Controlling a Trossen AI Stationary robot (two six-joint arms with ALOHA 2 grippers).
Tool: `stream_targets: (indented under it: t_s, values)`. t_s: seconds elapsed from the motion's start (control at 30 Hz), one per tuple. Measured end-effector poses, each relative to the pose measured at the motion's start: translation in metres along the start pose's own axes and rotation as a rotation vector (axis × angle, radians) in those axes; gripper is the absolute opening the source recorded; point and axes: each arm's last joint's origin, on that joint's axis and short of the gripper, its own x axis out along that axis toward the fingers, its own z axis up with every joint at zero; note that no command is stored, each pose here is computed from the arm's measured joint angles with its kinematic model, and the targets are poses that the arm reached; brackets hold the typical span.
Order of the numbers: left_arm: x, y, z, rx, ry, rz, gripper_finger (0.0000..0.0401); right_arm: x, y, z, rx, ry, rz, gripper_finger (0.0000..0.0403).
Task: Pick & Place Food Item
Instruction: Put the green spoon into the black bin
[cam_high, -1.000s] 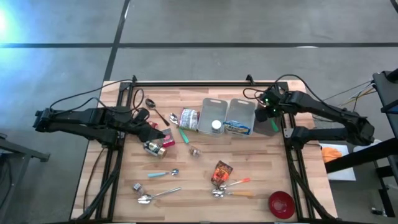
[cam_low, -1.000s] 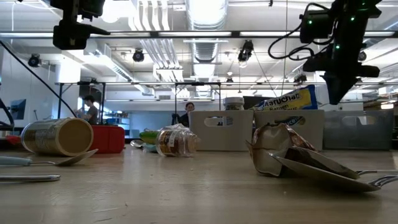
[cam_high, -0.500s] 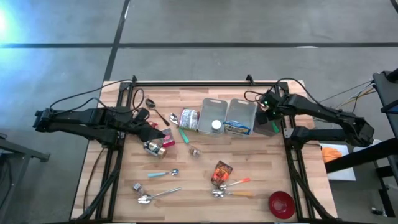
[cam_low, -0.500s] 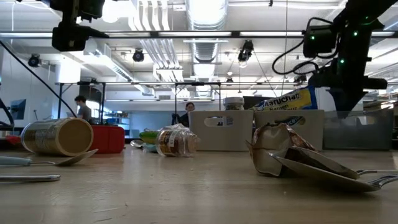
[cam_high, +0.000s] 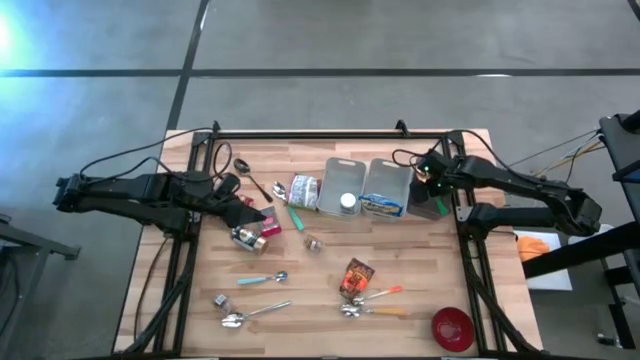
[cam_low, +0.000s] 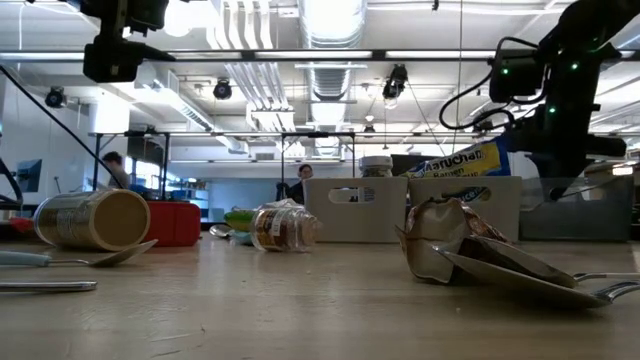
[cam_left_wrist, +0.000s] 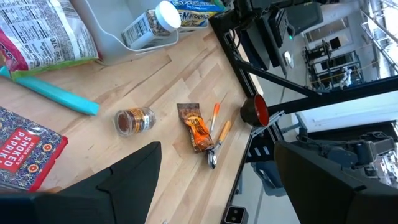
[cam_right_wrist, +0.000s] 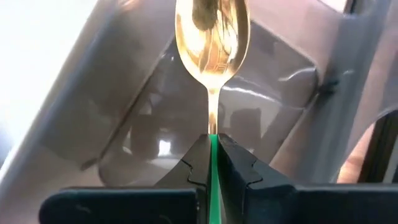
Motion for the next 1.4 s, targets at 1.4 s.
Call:
stream_targets:
  t_s: [1.4]
  values:
    - [0.0,0.0,0.0,-0.023,-0.01,0.005,0.0315,0.028,-0.004,-0.016,0.058,0.016,0.028,0.0016]
